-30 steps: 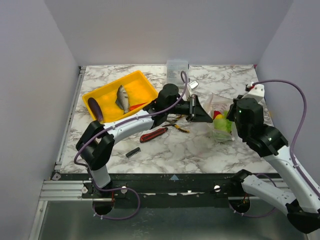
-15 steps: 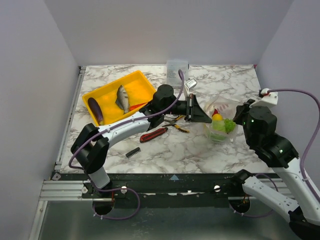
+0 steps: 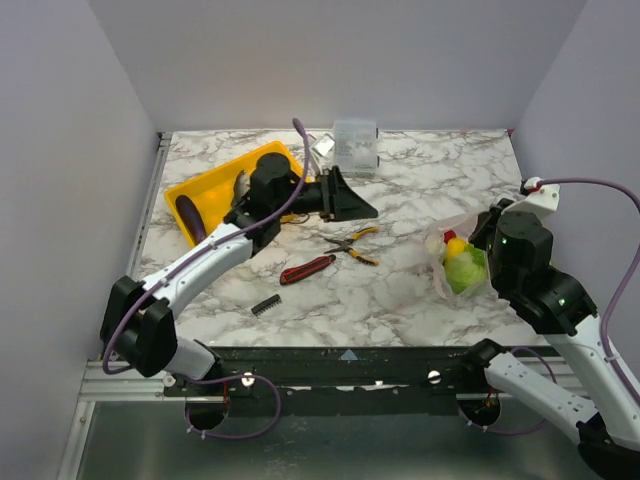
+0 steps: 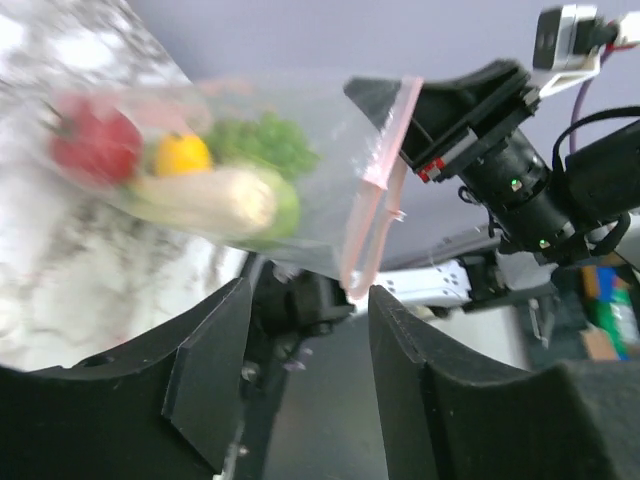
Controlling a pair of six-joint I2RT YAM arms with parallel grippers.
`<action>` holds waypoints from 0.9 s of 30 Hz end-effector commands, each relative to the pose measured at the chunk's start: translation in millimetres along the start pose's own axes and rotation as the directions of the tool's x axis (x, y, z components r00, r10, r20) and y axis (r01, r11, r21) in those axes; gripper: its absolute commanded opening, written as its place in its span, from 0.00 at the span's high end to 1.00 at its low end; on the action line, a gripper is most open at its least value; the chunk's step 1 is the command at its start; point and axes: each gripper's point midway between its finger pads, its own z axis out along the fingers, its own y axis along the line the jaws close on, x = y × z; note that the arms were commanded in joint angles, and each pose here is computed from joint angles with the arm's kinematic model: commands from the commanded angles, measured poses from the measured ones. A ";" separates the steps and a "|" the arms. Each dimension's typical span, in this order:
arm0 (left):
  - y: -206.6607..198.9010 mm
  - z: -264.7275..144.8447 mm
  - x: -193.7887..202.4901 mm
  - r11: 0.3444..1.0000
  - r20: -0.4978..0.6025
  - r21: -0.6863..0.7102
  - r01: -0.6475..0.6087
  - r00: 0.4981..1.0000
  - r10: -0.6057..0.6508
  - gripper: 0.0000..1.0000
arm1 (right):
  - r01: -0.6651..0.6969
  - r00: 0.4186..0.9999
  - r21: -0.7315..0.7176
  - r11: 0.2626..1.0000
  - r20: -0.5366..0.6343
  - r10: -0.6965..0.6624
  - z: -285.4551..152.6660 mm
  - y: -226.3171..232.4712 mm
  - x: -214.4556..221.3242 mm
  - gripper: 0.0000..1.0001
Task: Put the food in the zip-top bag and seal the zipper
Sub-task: Pick up the fake vegetable from the bin.
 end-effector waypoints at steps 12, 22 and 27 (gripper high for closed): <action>172.2 -244.2 -91.5 0.472 0.435 -0.840 0.268 0.853 0.288 0.38 | -0.077 0.993 -0.046 0.996 0.083 0.081 -6.3 8.2 -30.4 0.99; 270.0 -285.6 -104.3 0.299 0.569 -0.810 0.504 0.799 0.194 0.39 | -0.085 0.992 -0.089 0.992 0.082 0.092 -5.6 18.4 -33.3 1.00; 298.5 -291.8 -121.1 0.219 0.536 -0.839 0.499 0.827 0.168 0.36 | -0.108 0.991 -0.126 0.986 0.068 0.117 -8.5 24.7 -33.7 0.99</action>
